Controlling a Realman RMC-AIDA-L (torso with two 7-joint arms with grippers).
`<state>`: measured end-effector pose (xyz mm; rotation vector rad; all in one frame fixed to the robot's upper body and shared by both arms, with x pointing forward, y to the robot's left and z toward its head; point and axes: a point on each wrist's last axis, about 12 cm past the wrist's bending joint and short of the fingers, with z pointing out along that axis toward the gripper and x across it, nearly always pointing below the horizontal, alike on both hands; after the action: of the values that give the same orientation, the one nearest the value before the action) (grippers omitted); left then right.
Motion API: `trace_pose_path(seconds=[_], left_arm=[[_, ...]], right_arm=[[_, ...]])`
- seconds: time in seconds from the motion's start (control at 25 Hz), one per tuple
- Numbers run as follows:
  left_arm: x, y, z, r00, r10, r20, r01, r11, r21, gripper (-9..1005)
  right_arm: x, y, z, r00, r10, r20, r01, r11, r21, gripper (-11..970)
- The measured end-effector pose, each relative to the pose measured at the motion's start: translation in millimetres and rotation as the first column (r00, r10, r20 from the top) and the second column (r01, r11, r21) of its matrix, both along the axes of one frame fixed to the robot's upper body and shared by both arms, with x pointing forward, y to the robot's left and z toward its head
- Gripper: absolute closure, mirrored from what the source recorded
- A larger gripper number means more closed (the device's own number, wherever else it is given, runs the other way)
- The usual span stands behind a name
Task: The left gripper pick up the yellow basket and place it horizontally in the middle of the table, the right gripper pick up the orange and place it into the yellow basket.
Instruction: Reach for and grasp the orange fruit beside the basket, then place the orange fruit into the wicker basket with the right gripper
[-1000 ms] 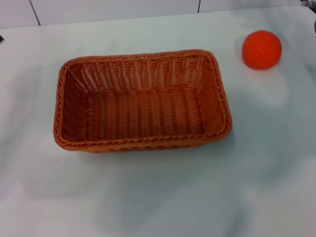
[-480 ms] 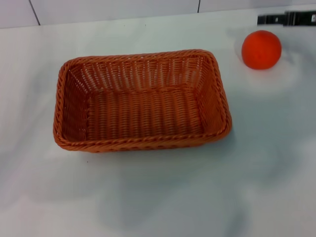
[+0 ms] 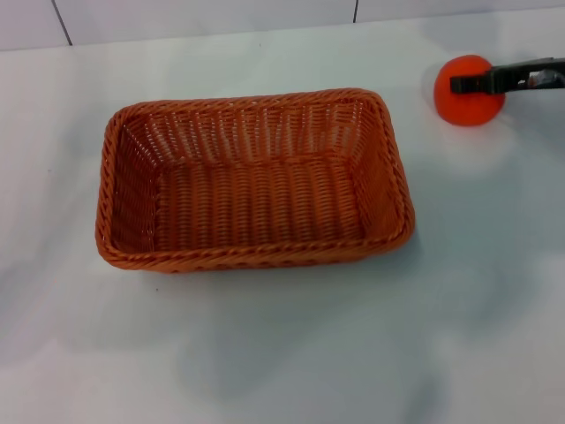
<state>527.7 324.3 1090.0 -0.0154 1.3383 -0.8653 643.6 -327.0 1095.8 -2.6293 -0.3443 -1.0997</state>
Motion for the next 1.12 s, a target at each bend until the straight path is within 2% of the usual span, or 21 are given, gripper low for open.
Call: trace_pose_path(seconds=[0.24, 0.44, 0.64, 0.72, 0.84, 0.92, 1.0, 1.12], left_arm=[[-1.1, 0, -0.2, 1.000, 0.005, 0.005, -0.005, 1.000, -0.017, 261], [-2.6, 0, -1.8, 1.000, 0.006, -0.005, -0.006, 0.999, -0.038, 262], [-4.1, 1, -2.1, 1.000, 0.013, -0.002, -0.013, 0.999, -0.044, 262], [-4.5, 1, -2.2, 1.000, 0.015, 0.000, -0.015, 0.999, -0.051, 262], [-5.4, 2, -2.8, 1.000, 0.024, 0.002, -0.024, 0.998, -0.066, 263], [-5.6, 2, -2.7, 1.000, 0.027, 0.004, -0.027, 0.997, -0.069, 263], [-5.8, 3, -2.8, 1.000, 0.028, 0.004, -0.028, 0.997, -0.069, 263], [-6.1, 2, -3.8, 1.000, 0.026, 0.000, -0.026, 0.997, -0.075, 263]], right_arm=[[2.1, 14, -4.9, 0.999, 0.022, 0.031, -0.020, 0.998, -0.058, 122], [2.5, 13, -2.9, 0.998, 0.022, 0.058, -0.019, 0.998, -0.057, 318], [2.9, 11, -1.7, 0.997, 0.006, 0.076, -0.002, 0.999, -0.050, 558], [2.9, 8, -0.6, 0.996, -0.013, 0.093, 0.015, 0.999, -0.028, 615], [0.9, 1, 4.8, 0.987, -0.067, 0.149, 0.054, 0.995, 0.085, 653], [-2.8, -3, 10.7, 0.973, -0.101, 0.207, 0.058, 0.977, 0.207, 662], [-7.2, -1, 18.7, 0.954, -0.110, 0.280, 0.014, 0.946, 0.324, 671], [-12.6, 12, 30.2, 0.925, -0.082, 0.370, -0.095, 0.895, 0.436, 685]])
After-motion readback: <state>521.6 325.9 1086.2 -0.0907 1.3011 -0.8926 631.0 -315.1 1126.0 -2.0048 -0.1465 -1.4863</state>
